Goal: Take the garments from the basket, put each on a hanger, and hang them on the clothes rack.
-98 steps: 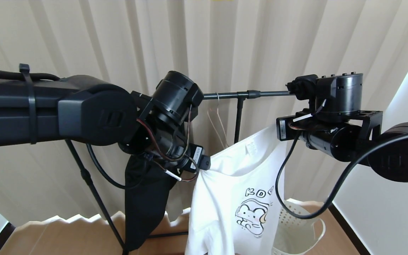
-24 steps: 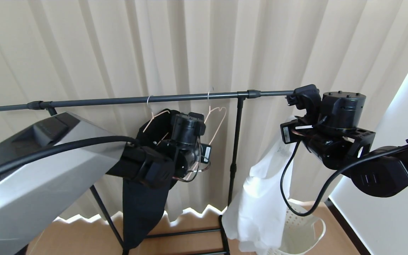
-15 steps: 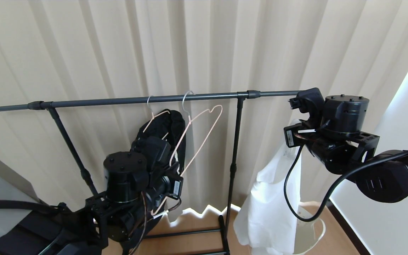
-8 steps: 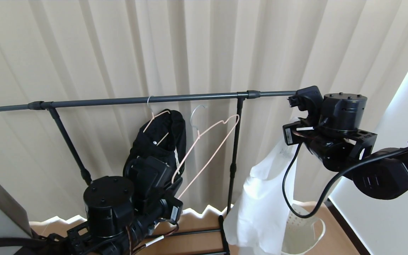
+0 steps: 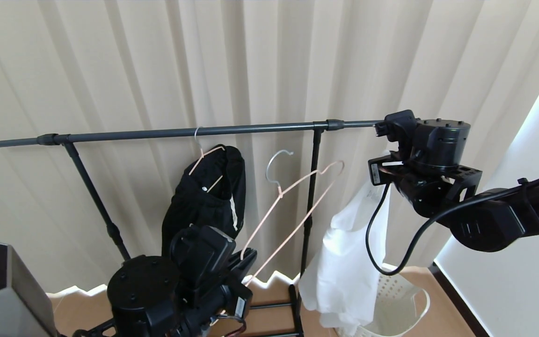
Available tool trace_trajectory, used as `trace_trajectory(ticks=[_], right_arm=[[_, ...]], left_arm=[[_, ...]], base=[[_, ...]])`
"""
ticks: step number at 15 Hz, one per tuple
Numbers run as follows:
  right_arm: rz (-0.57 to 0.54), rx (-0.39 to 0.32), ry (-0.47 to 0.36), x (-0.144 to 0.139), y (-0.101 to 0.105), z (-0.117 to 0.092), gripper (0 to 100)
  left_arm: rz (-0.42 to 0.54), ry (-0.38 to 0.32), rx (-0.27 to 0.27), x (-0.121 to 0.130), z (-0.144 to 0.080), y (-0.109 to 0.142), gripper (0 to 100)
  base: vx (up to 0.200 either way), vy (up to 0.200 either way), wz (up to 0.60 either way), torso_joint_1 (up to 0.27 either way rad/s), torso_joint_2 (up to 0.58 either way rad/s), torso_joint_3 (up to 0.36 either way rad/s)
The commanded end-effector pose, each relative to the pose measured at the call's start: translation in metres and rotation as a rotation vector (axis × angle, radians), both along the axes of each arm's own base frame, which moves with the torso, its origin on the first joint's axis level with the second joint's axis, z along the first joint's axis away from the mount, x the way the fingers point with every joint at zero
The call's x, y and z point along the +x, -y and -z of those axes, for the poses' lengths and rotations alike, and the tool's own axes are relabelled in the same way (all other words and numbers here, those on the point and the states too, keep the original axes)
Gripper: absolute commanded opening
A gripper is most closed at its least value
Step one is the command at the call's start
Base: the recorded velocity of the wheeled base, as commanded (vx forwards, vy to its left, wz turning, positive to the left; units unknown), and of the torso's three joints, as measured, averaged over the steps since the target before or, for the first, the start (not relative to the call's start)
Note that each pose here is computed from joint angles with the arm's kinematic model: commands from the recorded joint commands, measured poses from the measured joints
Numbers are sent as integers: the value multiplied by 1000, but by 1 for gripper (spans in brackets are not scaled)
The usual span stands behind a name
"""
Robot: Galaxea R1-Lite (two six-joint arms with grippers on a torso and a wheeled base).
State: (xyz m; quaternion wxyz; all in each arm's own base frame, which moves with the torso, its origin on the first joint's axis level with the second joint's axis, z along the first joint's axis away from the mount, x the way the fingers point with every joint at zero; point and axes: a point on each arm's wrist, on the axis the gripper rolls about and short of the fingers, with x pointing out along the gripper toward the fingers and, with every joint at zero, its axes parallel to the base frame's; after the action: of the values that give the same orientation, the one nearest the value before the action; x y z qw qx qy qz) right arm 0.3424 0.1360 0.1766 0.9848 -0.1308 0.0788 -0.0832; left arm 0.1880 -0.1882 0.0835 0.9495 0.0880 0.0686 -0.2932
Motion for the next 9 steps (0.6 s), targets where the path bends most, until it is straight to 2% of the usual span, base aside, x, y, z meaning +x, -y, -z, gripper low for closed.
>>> trace_trajectory(ticks=[1,4,7,9], right_arm=[[20,-7,-12,9,-3,8,0],[37,-8,-10,14,-2,10,0],[69,0,10,21,-2,7,0],[77,3,13,22,0,7,0]], left_arm=[[27,-14,9,-6,5,4,0],[61,-10,1,-13,5,10,0],[61,-37,-46,-14,4,12,0],[63,-40,-45,-15,4,12,0]], base=[[0,0,0,0,0,0],[0,0,0,0,0,0],[0,0,0,0,0,0],[0,0,0,0,0,0]])
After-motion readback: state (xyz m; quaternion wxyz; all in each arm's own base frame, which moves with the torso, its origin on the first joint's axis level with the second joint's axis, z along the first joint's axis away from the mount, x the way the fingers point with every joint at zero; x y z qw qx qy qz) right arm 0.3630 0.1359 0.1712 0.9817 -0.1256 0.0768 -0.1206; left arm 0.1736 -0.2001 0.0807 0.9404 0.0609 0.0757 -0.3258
